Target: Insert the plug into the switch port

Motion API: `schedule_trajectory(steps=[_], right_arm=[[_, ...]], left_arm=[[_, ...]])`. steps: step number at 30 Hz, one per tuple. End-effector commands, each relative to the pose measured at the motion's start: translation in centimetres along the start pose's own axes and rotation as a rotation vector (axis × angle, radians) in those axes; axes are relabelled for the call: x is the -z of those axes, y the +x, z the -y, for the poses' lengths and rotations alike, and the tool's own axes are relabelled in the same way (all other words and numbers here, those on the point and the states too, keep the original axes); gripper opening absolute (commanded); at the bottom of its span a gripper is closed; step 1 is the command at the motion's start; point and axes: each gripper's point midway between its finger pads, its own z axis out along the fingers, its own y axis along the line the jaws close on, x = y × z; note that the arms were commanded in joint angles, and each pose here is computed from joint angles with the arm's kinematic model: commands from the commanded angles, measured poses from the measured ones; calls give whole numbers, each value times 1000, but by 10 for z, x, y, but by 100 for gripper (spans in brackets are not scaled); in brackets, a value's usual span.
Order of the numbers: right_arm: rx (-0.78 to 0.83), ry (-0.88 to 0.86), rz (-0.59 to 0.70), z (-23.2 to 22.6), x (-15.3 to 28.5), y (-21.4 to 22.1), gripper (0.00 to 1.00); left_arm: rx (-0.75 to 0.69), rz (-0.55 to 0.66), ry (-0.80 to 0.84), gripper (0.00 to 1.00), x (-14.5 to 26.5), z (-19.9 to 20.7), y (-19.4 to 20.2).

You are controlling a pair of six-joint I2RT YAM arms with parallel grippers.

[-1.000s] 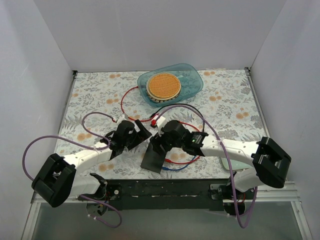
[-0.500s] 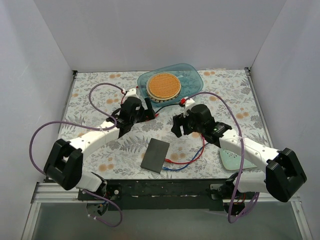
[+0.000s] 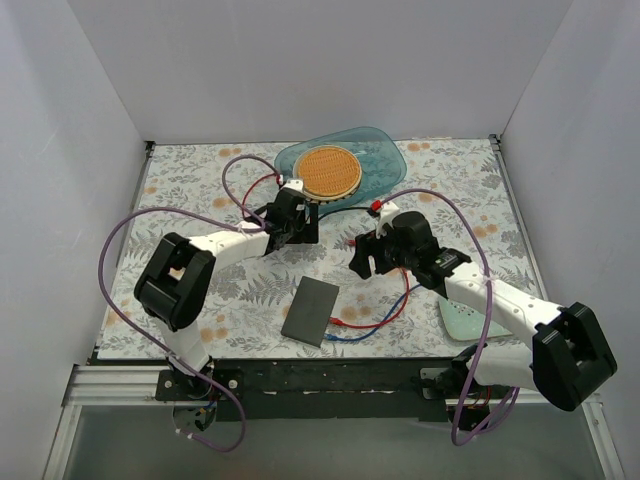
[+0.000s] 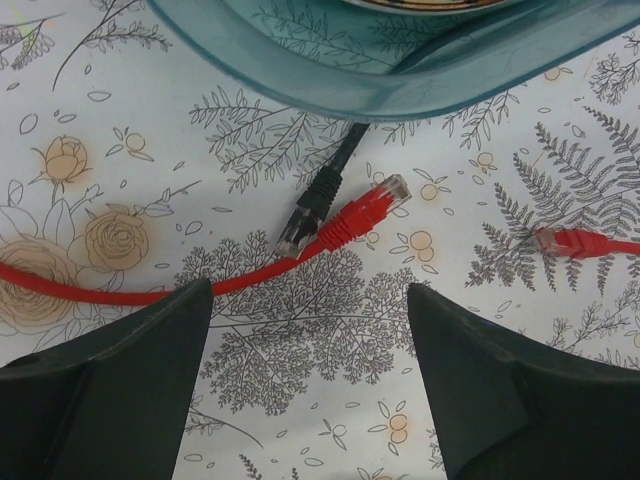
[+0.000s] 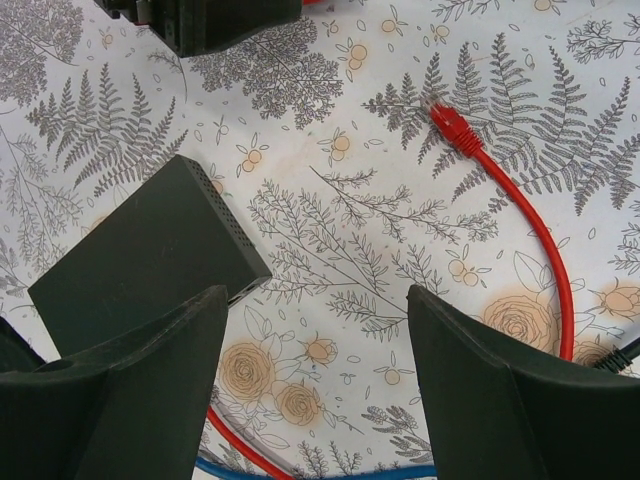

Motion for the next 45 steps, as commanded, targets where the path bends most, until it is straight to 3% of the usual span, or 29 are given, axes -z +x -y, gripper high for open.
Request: schedule_trajectory(steps=[1, 10, 13, 14, 18, 21, 30, 34, 38, 45], right_arm=[[-6, -12, 48, -1, 6, -11, 79], [-15, -5, 43, 3, 6, -8, 79], [-17, -4, 42, 4, 6, -7, 79], [-16, -3, 42, 5, 7, -7, 79], [-15, -8, 51, 3, 9, -9, 79], [-12, -13, 53, 3, 9, -9, 78], [9, -75, 84, -10, 14, -19, 78], [18, -169, 208, -29, 22, -42, 78], [10, -308, 388, -56, 36, -81, 79], [5, -495, 489, -88, 41, -115, 78]], left_arm=[[-57, 39, 31, 77, -4, 14, -22], [-149, -4, -53, 68, -33, 17, -10], [-170, -13, -68, 53, -41, 20, -6], [-172, -14, -81, 41, -44, 18, -6], [-131, 0, -95, 12, -41, 19, -12], [-112, 38, -75, 0, -28, 24, -28], [-43, 204, 38, 0, 38, 48, -95], [56, 297, 191, 0, 85, 70, -123], [180, 337, 338, 0, 119, 87, -129], [297, 337, 475, 0, 138, 103, -127]])
